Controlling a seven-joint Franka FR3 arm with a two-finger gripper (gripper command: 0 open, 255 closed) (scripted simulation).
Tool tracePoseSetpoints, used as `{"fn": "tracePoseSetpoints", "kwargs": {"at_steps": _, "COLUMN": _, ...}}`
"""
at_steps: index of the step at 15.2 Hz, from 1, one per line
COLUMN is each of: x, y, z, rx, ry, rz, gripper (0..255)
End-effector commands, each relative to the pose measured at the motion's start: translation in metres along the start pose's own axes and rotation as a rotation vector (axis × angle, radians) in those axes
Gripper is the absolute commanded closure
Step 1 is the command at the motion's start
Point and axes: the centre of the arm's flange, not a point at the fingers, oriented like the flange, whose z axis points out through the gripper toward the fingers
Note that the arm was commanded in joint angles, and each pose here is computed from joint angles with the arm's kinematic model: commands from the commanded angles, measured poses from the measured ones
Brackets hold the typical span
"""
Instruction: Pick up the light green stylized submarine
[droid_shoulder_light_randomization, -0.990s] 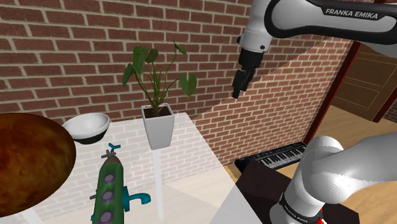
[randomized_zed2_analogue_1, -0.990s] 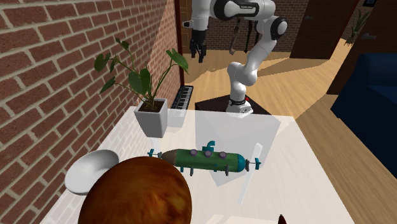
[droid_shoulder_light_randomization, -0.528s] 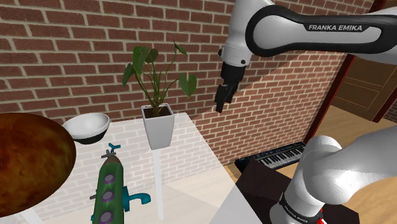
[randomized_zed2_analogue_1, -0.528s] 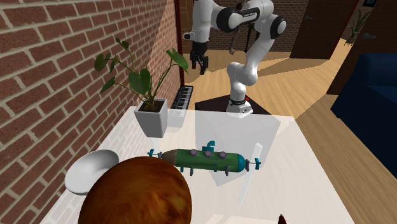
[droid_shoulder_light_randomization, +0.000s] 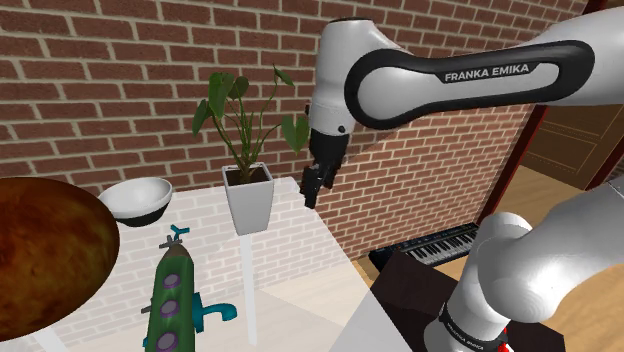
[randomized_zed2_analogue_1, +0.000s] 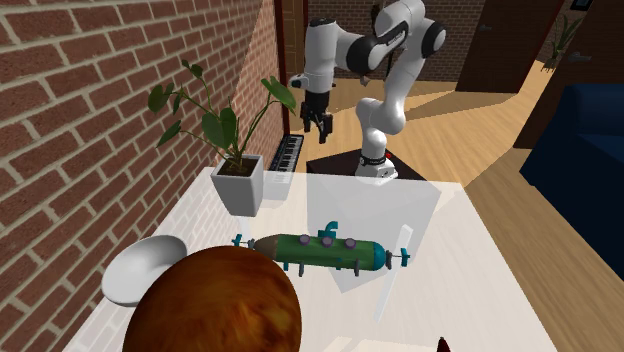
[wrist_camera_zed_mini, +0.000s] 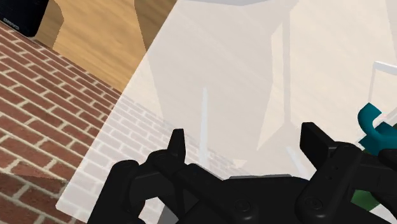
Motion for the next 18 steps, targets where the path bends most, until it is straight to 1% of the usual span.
{"fn": "tracePoseSetpoints", "kwargs": {"at_steps": 1, "x": 0.012, "y": -0.021, "z": 0.016, "rx": 0.001, "ry": -0.004, "rz": -0.012, "gripper": 0}}
{"fn": "tracePoseSetpoints", "kwargs": {"at_steps": 18, "x": 0.079, "y": -0.205, "z": 0.13, "rx": 0.002, "ry": -0.04, "rz": -0.119, "gripper": 0}}
